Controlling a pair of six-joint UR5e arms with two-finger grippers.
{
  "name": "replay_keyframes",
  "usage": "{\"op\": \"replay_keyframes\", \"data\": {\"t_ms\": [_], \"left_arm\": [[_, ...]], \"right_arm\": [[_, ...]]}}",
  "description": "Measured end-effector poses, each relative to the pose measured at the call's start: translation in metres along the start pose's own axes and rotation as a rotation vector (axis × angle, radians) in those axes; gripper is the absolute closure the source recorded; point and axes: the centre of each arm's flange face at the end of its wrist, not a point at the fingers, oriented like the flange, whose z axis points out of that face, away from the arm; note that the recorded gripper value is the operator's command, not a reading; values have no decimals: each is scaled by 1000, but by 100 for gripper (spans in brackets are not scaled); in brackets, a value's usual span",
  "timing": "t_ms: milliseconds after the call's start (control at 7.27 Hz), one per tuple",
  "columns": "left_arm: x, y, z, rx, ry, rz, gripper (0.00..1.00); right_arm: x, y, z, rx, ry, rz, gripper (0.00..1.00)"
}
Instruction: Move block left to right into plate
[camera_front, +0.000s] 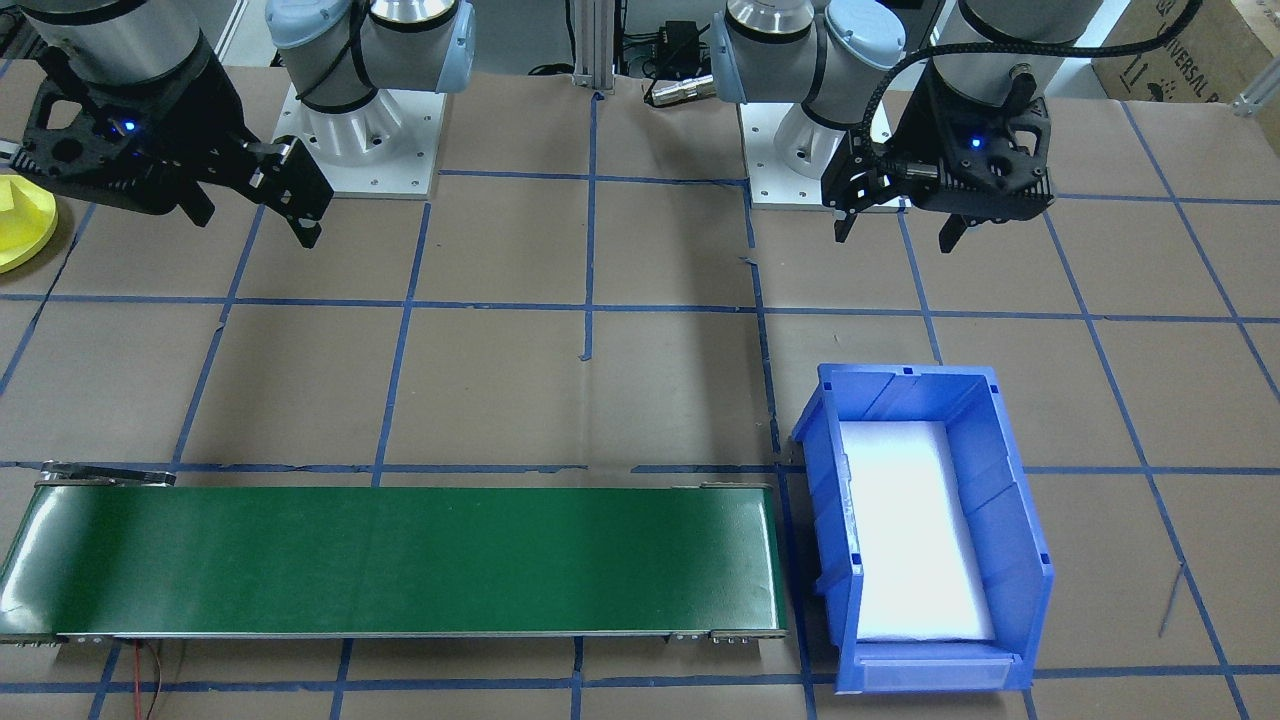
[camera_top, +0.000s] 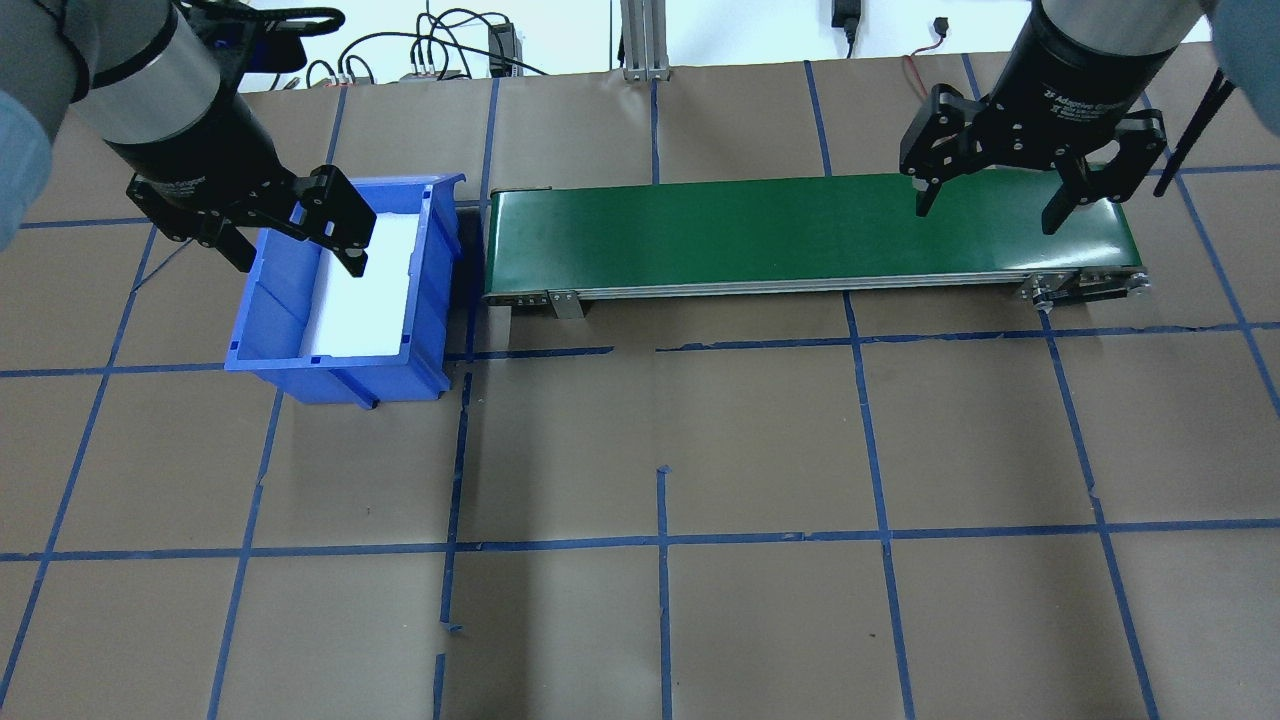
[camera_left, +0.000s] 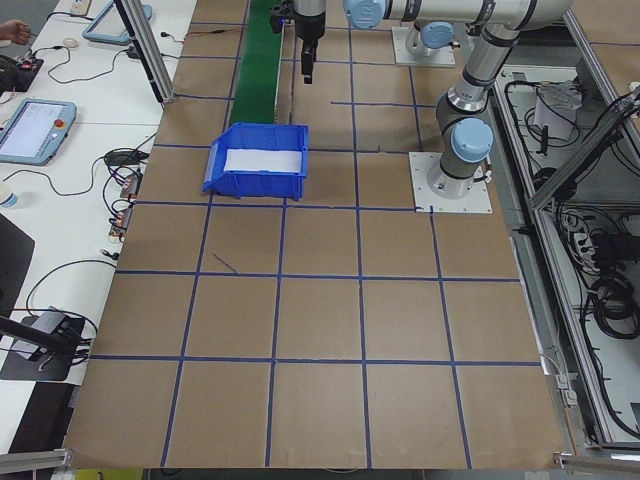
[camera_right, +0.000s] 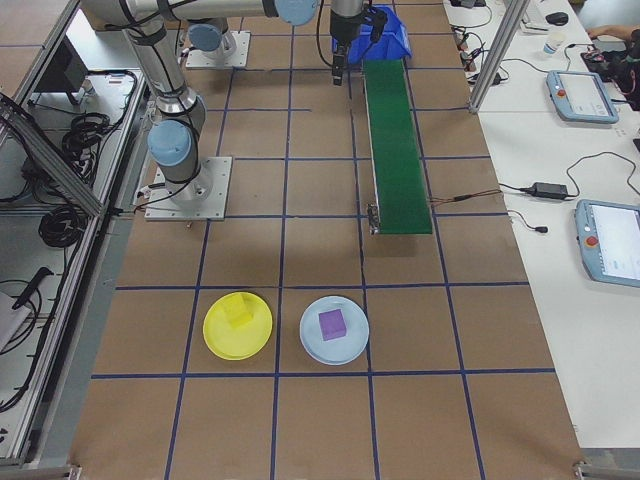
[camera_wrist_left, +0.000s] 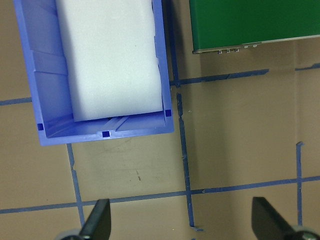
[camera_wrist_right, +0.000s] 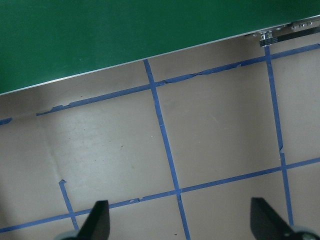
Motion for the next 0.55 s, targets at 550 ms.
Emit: {"op": "replay_keyframes", "data": {"t_ms": [550], "left_arm": [[0,0,0,-1,-1,0,0]], "right_arm": [[-1,0,1,1,1,-1,0]]}}
